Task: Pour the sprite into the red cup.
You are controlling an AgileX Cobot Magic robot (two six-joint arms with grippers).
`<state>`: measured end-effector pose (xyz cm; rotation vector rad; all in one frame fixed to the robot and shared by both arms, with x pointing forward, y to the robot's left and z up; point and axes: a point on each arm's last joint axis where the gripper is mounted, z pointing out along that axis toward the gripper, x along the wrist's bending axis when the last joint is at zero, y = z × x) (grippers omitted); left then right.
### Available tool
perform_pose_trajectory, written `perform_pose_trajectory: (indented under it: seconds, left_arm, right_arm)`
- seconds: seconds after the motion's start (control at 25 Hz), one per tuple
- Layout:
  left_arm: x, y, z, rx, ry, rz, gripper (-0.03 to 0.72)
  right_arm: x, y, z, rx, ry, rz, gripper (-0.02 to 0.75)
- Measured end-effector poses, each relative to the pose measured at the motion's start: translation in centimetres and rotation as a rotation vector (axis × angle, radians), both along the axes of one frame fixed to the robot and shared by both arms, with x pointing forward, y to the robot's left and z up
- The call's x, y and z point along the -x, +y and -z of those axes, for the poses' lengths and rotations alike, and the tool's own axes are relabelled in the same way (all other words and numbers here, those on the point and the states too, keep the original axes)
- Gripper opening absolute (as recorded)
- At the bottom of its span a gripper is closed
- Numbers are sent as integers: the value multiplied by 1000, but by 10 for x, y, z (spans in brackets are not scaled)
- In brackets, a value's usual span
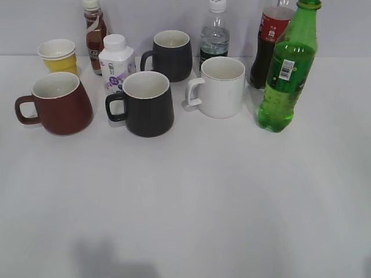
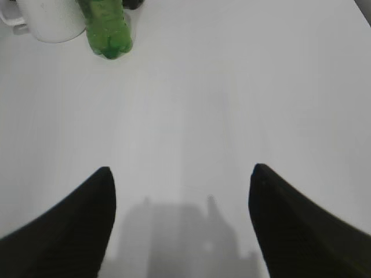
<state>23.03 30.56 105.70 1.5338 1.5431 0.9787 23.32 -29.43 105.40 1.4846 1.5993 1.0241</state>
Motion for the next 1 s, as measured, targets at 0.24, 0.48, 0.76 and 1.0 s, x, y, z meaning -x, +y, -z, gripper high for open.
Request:
perform_pose_trajectory:
  seconds: [0.24,0.48,0.76,1.0]
  left_arm:
    - [0,0,0,0,0,0,225]
    - [0,0,0,0,0,0,225]
    - [0,0,0,0,0,0,225]
    - [0,0,0,0,0,0,225]
  right_arm:
    - [0,0,0,0,0,0,533]
    - [0,0,0,0,0,0,533]
    - [0,0,0,0,0,0,533]
    - [0,0,0,0,0,0,533]
